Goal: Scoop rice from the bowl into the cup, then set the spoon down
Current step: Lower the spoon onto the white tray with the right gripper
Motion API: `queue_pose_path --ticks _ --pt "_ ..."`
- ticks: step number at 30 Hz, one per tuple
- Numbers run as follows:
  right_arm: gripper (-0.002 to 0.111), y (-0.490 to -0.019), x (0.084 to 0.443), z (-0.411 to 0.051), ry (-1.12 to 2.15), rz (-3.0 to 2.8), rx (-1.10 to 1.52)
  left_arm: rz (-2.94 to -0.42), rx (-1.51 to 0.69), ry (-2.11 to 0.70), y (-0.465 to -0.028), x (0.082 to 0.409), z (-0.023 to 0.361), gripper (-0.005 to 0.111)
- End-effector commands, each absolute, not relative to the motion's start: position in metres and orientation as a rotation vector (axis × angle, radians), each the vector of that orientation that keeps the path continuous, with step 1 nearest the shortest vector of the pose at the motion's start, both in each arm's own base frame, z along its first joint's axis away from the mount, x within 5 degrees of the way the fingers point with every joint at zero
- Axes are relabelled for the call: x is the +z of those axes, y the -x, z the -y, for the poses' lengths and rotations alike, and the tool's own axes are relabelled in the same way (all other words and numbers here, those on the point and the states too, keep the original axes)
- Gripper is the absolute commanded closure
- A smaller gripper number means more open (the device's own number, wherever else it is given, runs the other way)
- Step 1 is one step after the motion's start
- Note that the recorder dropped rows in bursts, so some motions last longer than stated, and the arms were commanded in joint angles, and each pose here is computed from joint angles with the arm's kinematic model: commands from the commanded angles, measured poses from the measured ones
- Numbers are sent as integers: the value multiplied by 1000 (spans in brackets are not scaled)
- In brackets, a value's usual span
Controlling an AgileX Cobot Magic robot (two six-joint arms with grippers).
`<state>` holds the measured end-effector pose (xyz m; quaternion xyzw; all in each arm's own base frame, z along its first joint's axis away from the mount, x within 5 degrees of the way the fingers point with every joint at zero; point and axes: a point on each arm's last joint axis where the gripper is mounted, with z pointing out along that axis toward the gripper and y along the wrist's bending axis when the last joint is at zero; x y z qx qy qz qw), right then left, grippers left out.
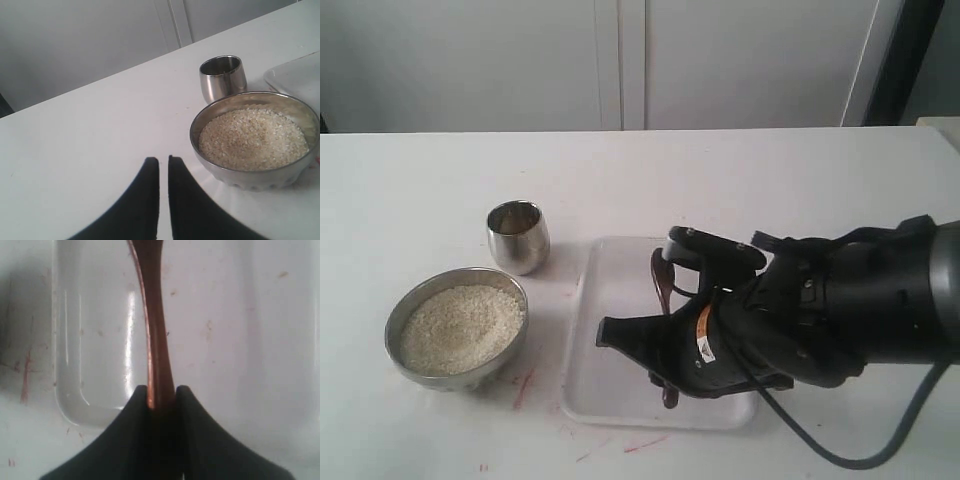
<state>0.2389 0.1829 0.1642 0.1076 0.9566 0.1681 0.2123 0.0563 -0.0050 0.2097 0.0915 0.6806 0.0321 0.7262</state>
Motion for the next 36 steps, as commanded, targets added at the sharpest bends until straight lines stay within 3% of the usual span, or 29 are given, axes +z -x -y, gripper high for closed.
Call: queue_pose_path --ticks 1,36 --pt "108 -243 160 -184 -291 -2644 484 -1493 62 -197 -56 211 5 92" --pt "108 -249 161 -179 -304 -2613 498 -1493 62 -197 -56 211 5 92"
